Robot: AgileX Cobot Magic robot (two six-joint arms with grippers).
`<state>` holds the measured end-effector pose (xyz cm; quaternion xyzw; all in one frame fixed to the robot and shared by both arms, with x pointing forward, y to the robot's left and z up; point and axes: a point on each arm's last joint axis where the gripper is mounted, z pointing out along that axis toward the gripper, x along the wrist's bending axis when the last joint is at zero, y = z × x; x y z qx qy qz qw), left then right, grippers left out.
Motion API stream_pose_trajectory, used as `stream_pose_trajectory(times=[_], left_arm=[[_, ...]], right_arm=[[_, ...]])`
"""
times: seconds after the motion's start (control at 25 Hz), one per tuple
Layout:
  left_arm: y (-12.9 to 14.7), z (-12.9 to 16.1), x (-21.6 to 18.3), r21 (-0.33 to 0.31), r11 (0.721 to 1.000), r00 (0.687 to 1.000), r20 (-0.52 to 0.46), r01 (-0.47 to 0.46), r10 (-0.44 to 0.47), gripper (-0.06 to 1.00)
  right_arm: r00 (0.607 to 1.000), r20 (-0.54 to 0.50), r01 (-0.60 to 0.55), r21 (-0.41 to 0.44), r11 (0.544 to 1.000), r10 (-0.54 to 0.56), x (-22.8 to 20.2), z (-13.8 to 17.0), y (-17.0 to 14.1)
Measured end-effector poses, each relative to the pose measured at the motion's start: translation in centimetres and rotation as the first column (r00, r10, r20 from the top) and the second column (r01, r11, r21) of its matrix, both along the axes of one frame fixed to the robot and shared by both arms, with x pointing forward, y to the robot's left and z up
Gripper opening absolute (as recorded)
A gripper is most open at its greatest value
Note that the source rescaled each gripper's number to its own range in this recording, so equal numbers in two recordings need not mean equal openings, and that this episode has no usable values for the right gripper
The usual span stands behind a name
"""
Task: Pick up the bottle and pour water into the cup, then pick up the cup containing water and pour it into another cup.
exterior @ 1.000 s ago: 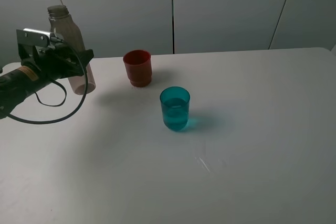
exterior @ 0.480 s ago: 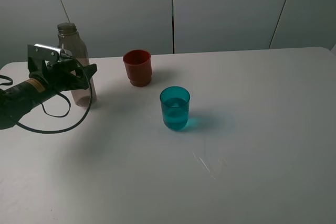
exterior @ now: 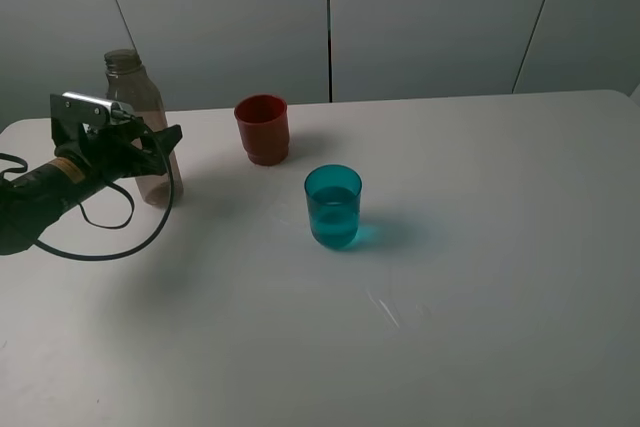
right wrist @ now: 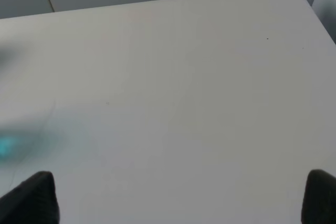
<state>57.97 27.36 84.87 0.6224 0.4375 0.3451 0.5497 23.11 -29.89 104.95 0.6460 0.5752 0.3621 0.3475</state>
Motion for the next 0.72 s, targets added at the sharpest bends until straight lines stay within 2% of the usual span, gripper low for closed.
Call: stream_pose_trajectory(times=[0.32,0.36,0.48,0.52,0.56,0.72], left_arm=[[-0.2,0.0,-0.1,0.004,1.000,1.000,0.000,0.028,-0.028,0.00],[-0.3,0.0,-0.1,0.009,0.999,0.999,-0.002,0.037,-0.037,0.11],[-0.4,0.6,-0.1,0.027,0.998,0.999,-0.012,0.051,-0.050,0.83],[-0.4,1.0,-0.1,0.029,0.998,0.999,-0.001,0.052,-0.052,0.92],[-0.4,1.5,0.0,0.031,0.998,0.999,0.013,0.052,-0.052,0.96],[-0.4,3.1,-0.1,0.035,0.998,0.997,0.056,0.052,-0.054,0.99]], right_arm=[[1.000,0.000,0.000,0.000,1.000,0.000,0.0,0.0,0.0],[1.000,0.000,0.001,0.002,1.000,-0.001,0.0,0.0,0.0],[1.000,0.000,0.001,0.002,1.000,-0.001,0.0,0.0,0.0],[1.000,0.000,0.001,0.002,1.000,-0.001,0.0,0.0,0.0],[1.000,0.000,0.001,0.002,1.000,-0.001,0.0,0.0,0.0],[1.000,0.000,0.001,0.002,1.000,-0.001,0.0,0.0,0.0]])
